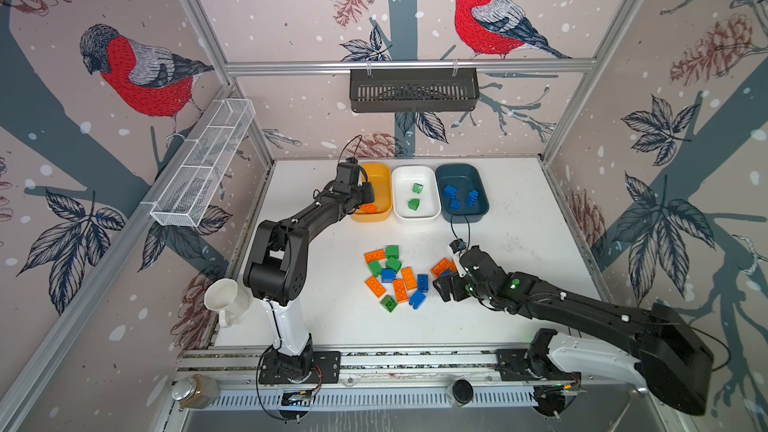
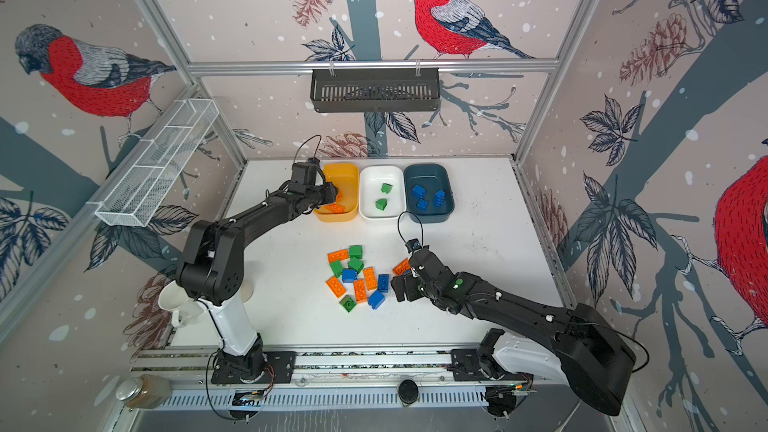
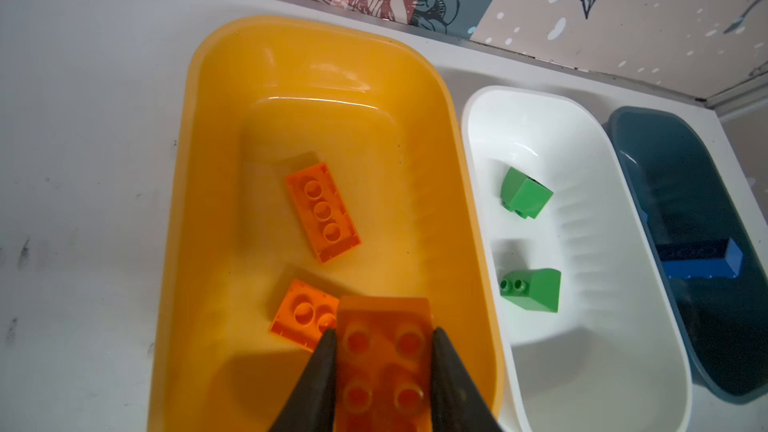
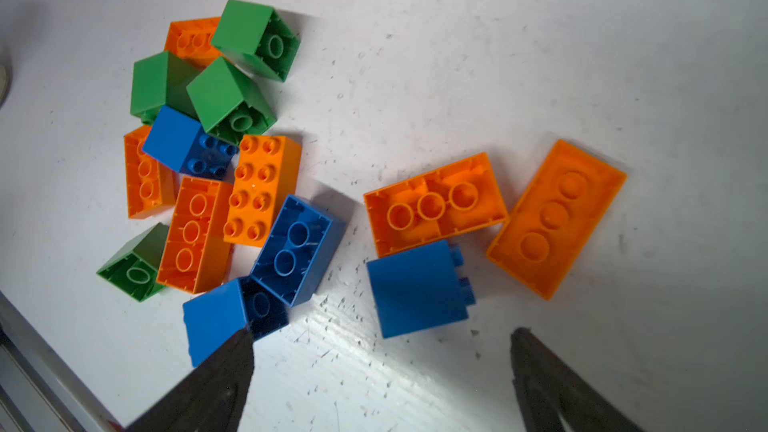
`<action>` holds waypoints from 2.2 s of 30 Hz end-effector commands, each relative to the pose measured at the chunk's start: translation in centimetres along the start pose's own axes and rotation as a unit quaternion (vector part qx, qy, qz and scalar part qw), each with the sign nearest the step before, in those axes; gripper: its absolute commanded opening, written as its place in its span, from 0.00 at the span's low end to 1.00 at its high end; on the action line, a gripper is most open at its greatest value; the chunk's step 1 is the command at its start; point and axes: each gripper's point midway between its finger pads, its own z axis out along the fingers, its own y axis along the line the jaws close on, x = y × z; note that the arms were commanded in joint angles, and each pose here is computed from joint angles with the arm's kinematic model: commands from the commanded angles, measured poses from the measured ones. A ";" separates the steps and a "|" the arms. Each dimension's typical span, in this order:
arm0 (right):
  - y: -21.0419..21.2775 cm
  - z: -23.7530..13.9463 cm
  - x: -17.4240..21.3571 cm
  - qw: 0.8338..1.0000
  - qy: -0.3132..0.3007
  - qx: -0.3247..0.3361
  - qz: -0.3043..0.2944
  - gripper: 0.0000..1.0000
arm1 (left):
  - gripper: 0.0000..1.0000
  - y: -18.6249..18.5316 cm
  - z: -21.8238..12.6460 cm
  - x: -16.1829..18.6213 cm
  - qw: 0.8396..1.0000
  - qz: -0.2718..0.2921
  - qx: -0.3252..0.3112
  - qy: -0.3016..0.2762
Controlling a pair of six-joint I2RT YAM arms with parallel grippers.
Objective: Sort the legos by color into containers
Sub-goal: 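Drop the orange brick in the yellow bin while the right grasps a blue brick, then lift the blue brick with the right gripper and carry it over the teal bin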
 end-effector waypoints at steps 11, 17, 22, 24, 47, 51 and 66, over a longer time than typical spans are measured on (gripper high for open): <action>0.6 2.3 1.5 0.996 0.039 0.043 -0.069 0.80 | 0.71 -0.7 0.7 -0.9 0.999 -0.038 0.003 0.028; -1.0 2.3 0.7 0.993 0.030 0.098 -0.063 0.82 | 0.84 -1.2 0.2 -1.1 0.999 -0.045 0.014 0.020; -1.7 2.9 0.5 0.991 0.044 0.108 -0.064 0.84 | 0.98 -1.2 -0.6 -1.5 0.999 -0.046 0.010 0.007; -2.4 3.0 0.4 0.989 0.052 0.121 -0.061 0.84 | 0.97 -1.0 -0.8 -1.5 0.999 -0.048 0.006 0.004; -3.5 4.3 1.0 0.985 0.093 0.135 -0.048 0.46 | 0.98 -1.4 -1.3 -1.6 0.998 -0.064 -0.006 -0.010; -3.3 3.7 0.4 0.987 0.077 0.132 -0.052 0.41 | 0.97 -2.0 -1.7 -1.8 0.998 -0.056 0.008 -0.013; -5.4 -3.0 -13.0 0.979 -0.176 0.100 -0.001 0.32 | 0.97 -6.8 -4.4 -1.7 0.997 0.036 0.020 -0.057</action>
